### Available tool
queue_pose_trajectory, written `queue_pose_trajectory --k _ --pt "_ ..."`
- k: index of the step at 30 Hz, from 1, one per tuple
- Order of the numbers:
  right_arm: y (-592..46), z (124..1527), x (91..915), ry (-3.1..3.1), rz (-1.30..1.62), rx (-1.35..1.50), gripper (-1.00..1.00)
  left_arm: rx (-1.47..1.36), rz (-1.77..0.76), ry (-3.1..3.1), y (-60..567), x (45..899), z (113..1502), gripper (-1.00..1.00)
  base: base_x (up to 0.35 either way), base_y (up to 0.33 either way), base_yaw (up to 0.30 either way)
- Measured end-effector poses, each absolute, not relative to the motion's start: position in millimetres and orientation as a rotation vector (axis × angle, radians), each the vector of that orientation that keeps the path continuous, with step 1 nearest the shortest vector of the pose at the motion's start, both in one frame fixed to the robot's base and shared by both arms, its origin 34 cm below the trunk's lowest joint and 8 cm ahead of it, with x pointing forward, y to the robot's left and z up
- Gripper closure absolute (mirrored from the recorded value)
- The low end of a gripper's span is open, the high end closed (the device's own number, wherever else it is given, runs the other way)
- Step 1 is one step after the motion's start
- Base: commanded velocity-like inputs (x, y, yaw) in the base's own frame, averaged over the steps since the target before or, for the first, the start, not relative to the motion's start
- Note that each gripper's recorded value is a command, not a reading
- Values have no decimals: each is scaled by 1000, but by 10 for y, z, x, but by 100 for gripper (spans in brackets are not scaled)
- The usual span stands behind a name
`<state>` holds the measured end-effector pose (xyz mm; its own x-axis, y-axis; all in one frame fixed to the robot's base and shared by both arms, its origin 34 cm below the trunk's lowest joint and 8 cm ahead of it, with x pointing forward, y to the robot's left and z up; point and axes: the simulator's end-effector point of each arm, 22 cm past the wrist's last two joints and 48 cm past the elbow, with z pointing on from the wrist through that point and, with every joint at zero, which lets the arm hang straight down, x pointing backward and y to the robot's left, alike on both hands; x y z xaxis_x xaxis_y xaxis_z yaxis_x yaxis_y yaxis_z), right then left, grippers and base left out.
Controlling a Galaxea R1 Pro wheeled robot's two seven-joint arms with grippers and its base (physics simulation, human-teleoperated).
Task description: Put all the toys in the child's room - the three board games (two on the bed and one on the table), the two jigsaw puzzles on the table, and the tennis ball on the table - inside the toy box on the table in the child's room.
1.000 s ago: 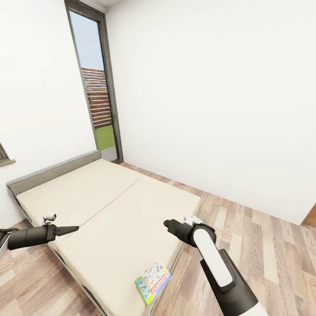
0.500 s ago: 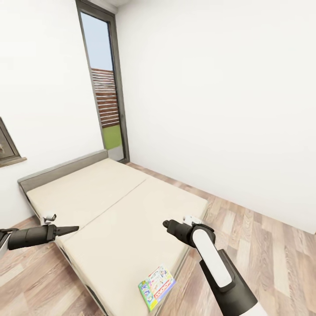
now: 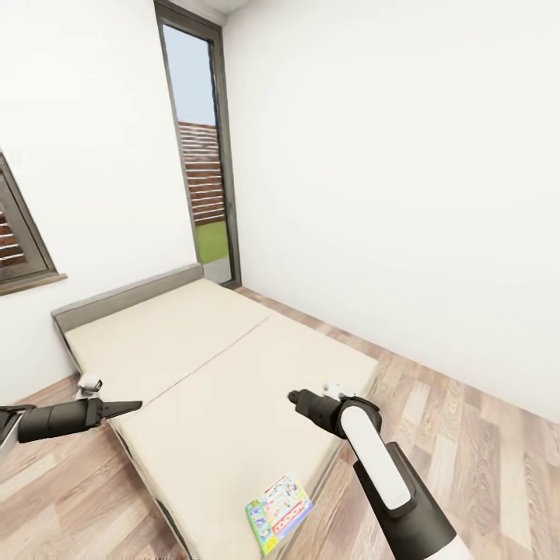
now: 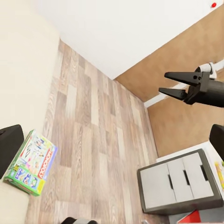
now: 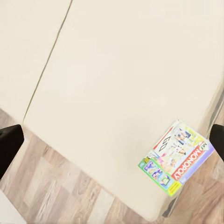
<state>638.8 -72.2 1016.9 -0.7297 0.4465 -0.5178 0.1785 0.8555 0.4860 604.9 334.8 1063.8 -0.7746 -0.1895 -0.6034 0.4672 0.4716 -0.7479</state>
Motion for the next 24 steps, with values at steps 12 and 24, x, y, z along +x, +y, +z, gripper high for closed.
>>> queue_pose_trajectory --k 12,24 --pt "-714 10173 6385 2377 541 448 -100 242 -1331 2075 3311 6049 10630 -100 0 -57 90" --pt "-713 10174 6386 2377 541 447 -100 244 -1330 2075 3310 6047 10629 -100 9 -56 88"
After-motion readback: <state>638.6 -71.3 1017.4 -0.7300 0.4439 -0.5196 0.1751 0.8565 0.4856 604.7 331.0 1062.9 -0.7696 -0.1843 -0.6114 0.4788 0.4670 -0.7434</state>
